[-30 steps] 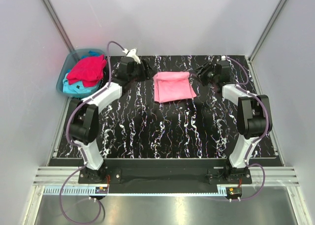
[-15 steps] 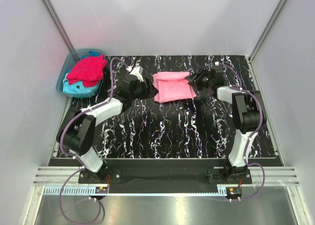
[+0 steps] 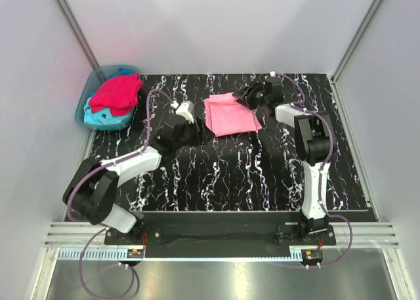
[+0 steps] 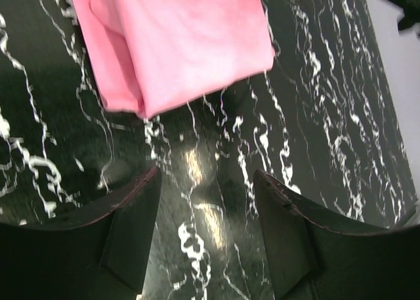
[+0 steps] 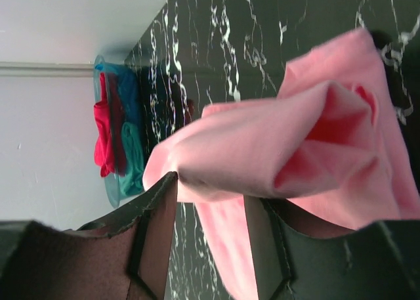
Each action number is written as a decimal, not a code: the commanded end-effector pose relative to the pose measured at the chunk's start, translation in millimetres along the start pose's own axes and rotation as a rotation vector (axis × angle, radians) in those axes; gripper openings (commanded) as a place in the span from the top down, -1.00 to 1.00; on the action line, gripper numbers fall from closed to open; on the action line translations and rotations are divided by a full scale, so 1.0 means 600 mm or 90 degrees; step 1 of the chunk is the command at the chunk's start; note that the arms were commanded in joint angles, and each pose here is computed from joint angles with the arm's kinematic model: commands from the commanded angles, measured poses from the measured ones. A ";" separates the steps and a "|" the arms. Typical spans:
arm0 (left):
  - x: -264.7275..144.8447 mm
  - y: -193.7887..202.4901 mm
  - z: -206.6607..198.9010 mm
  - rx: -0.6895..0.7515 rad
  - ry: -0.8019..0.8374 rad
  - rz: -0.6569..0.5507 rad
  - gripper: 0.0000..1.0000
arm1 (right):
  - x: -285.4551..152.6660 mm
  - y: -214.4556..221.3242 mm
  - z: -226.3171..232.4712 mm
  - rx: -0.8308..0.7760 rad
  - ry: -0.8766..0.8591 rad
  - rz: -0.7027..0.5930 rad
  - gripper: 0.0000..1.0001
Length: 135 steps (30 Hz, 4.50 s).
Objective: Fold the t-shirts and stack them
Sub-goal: Fold the tshirt, then neatly place the folded tshirt to the corner
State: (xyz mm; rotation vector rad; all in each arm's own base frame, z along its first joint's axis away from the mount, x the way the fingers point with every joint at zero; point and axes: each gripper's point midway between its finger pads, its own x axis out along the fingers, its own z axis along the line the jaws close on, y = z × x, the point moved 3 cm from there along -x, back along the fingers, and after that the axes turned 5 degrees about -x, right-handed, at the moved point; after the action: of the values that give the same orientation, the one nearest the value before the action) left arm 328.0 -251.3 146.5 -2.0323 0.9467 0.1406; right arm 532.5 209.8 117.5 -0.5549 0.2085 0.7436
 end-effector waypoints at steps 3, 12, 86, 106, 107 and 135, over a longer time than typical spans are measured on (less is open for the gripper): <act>-0.042 -0.005 -0.047 0.025 0.034 -0.050 -0.25 | 0.039 -0.057 0.020 -0.028 -0.038 -0.033 -0.04; -0.092 0.032 -0.068 0.054 0.043 -0.042 -0.25 | 0.070 -0.126 0.037 -0.037 -0.062 -0.053 -0.04; 0.218 -0.115 0.185 -0.091 0.050 0.090 -0.28 | -0.063 0.023 -0.098 0.050 -0.121 0.105 -0.36; 0.247 -0.077 0.114 -0.108 0.143 0.113 -0.27 | -0.049 0.035 -0.112 0.071 -0.134 0.121 -0.35; 0.241 -0.071 0.121 -0.112 0.137 0.116 -0.27 | -0.049 0.036 -0.112 0.070 -0.134 0.121 -0.36; 0.192 -0.089 0.117 -0.186 0.256 0.069 -0.35 | -0.046 0.044 -0.114 0.082 -0.139 0.126 -0.34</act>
State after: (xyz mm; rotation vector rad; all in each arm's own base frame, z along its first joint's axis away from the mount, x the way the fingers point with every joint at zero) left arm 459.3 -241.0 79.1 -2.3172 1.3168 0.0296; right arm 496.8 164.2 56.4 -0.3365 0.1531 0.9373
